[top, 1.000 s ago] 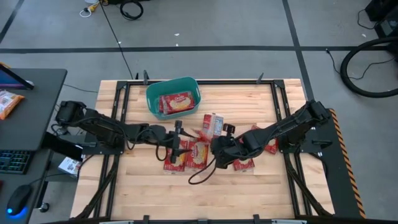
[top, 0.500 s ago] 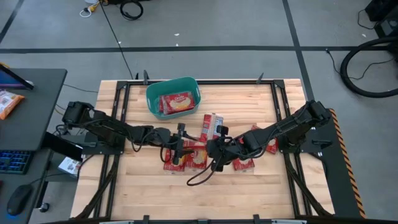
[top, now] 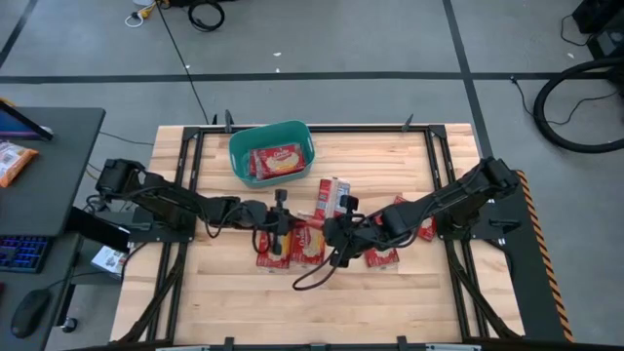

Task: Sort popcorn bags into baskets
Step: Put the red popcorn bag into the green bin

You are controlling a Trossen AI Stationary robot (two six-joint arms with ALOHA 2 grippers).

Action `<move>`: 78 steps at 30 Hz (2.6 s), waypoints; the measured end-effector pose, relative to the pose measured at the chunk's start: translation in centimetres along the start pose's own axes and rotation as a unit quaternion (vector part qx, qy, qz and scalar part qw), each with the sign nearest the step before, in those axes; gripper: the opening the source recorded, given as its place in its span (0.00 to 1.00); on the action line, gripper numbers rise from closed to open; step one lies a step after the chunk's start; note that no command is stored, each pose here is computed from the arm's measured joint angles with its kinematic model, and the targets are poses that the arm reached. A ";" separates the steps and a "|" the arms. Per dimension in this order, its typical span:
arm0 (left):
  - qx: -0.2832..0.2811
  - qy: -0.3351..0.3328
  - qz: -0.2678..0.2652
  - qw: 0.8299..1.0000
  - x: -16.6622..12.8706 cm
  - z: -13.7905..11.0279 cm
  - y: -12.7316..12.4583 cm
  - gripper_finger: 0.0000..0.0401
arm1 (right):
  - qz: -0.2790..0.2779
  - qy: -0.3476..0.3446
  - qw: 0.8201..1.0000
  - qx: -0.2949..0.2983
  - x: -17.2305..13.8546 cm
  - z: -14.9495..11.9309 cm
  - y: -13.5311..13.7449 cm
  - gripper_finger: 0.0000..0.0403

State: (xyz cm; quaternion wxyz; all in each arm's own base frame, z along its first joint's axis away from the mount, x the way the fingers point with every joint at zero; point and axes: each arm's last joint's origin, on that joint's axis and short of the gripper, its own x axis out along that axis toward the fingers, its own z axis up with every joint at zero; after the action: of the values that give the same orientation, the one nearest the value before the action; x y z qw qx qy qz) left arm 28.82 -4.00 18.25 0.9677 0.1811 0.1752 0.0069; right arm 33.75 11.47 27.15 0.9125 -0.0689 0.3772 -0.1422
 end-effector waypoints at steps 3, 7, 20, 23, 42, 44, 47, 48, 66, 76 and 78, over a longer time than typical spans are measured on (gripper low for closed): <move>0.007 0.017 0.018 1.000 -0.3 0.0 0.2 0.06 | 0.000 0.003 1.000 0.006 -0.8 0.0 -0.5 0.12; 0.020 0.074 0.047 0.996 -1.2 1.2 1.1 0.09 | -0.023 0.005 0.999 0.028 -2.9 -0.2 -1.5 0.19; 0.080 0.212 0.264 0.937 -3.7 4.3 7.3 0.08 | -0.056 0.015 0.995 0.081 -4.9 -1.8 -1.2 0.30; 0.065 0.238 0.293 0.924 -3.7 3.2 9.3 0.09 | -0.064 0.012 0.995 0.072 -4.9 -2.3 -0.8 0.30; 0.054 0.335 0.242 0.909 -0.5 -4.7 15.9 0.34 | -0.078 0.004 0.994 0.073 -4.2 -3.4 -0.4 0.30; 0.060 0.334 0.242 0.909 -0.4 -4.3 15.3 0.42 | -0.078 0.005 0.994 0.072 -4.2 -3.4 -0.4 0.30; 0.068 0.320 0.236 0.915 -0.6 -3.2 14.3 0.53 | -0.078 0.005 0.994 0.073 -4.2 -3.4 -0.4 0.30; 0.071 0.312 0.233 0.918 -0.7 -2.7 13.9 0.55 | -0.078 0.004 0.994 0.073 -4.2 -3.4 -0.4 0.30; -0.008 0.163 -0.020 0.986 1.2 0.5 5.8 0.53 | -0.061 0.059 0.992 0.097 0.1 -7.1 -1.7 0.30; -0.031 0.193 -0.037 0.980 4.1 -2.0 3.6 0.52 | -0.020 0.131 0.975 0.176 2.2 -10.0 -2.6 0.30; -0.032 0.198 -0.042 0.979 4.3 -2.3 3.2 0.52 | -0.026 0.140 0.973 0.183 2.1 -10.2 -2.7 0.30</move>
State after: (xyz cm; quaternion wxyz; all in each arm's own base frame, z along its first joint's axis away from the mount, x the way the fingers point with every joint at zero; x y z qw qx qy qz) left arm 32.28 0.11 15.94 0.9186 0.1374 0.3706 0.0078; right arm 27.39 8.05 19.12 0.8435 0.1100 0.4672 -0.2412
